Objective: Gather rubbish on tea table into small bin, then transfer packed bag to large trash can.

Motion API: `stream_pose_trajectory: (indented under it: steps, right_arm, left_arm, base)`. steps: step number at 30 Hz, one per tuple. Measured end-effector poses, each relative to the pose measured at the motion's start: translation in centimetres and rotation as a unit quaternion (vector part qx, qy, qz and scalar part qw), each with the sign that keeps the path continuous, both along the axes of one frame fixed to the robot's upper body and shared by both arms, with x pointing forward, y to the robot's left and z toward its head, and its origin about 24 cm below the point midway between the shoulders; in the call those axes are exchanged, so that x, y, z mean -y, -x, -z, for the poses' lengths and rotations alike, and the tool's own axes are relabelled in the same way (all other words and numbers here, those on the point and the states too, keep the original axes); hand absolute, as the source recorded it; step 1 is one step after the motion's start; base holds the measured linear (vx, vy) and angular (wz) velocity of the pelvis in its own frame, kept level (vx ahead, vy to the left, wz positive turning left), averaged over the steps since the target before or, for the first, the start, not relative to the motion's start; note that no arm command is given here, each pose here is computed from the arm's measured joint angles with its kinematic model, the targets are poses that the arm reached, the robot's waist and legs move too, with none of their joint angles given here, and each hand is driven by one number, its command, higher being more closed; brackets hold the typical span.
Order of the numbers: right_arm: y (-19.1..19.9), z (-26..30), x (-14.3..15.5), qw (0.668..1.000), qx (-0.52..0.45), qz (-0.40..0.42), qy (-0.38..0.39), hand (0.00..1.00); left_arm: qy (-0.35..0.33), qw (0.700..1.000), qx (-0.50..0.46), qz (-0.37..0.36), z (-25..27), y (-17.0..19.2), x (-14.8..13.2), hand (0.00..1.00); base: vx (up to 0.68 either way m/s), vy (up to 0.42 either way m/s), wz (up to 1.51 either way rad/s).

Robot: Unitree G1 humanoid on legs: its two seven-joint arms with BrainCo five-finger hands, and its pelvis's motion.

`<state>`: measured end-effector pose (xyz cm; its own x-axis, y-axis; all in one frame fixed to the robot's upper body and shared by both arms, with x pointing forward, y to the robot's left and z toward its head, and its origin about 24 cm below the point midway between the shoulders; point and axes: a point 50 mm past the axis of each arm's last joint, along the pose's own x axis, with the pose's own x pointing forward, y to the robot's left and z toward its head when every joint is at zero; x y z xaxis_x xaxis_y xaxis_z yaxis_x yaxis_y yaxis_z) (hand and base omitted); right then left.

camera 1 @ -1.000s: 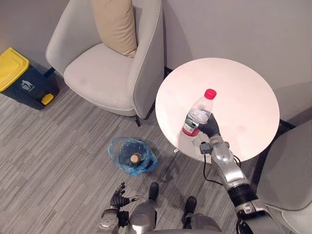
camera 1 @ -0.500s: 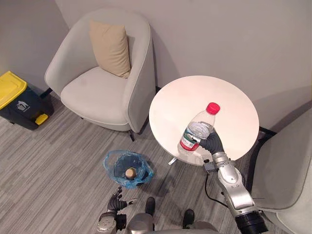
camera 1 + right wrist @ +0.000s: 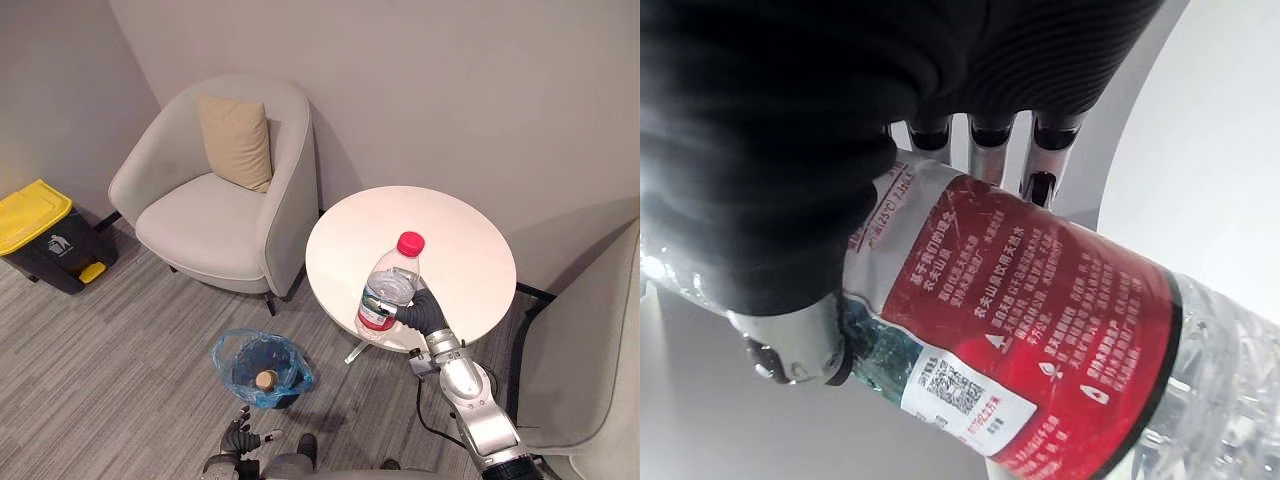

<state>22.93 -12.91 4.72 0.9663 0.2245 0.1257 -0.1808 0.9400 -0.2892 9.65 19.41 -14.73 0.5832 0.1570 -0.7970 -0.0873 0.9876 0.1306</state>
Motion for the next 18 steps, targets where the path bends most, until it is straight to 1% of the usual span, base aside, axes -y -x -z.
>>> stream_pose_trajectory:
  steps: [4,7,9,13,18]
  right_arm:
    - [0.5,0.5,-0.2,1.0,-0.009,-0.002,0.01,1.0]
    - [0.6,0.7,-0.1,1.0,-0.008,0.001,0.021,1.0]
    - [0.5,0.6,0.4,0.999,-0.003,0.009,0.033,1.0]
    - [-0.1,0.6,1.2,0.998,0.004,0.027,0.06,1.0]
    - [-0.6,0.7,0.7,0.998,0.006,0.029,0.058,1.0]
  left_arm:
    - [0.0,1.0,-0.004,0.001,0.1,0.2,0.1,0.0]
    - [-0.002,1.0,-0.005,0.015,0.1,0.2,0.2,0.0]
    - [-0.004,1.0,-0.006,0.019,0.1,0.2,0.1,0.0]
    - [-0.005,0.999,-0.009,0.045,0.2,0.3,0.8,0.0]
    - [-0.019,0.998,-0.005,0.055,0.0,-0.1,0.3,0.0]
  base:
    - [0.0,-0.024,0.45]
    - [-0.03,-0.016,0.58]
    - [0.05,-0.005,0.8]
    - [0.11,0.063,0.63]
    - [0.09,0.072,0.39]
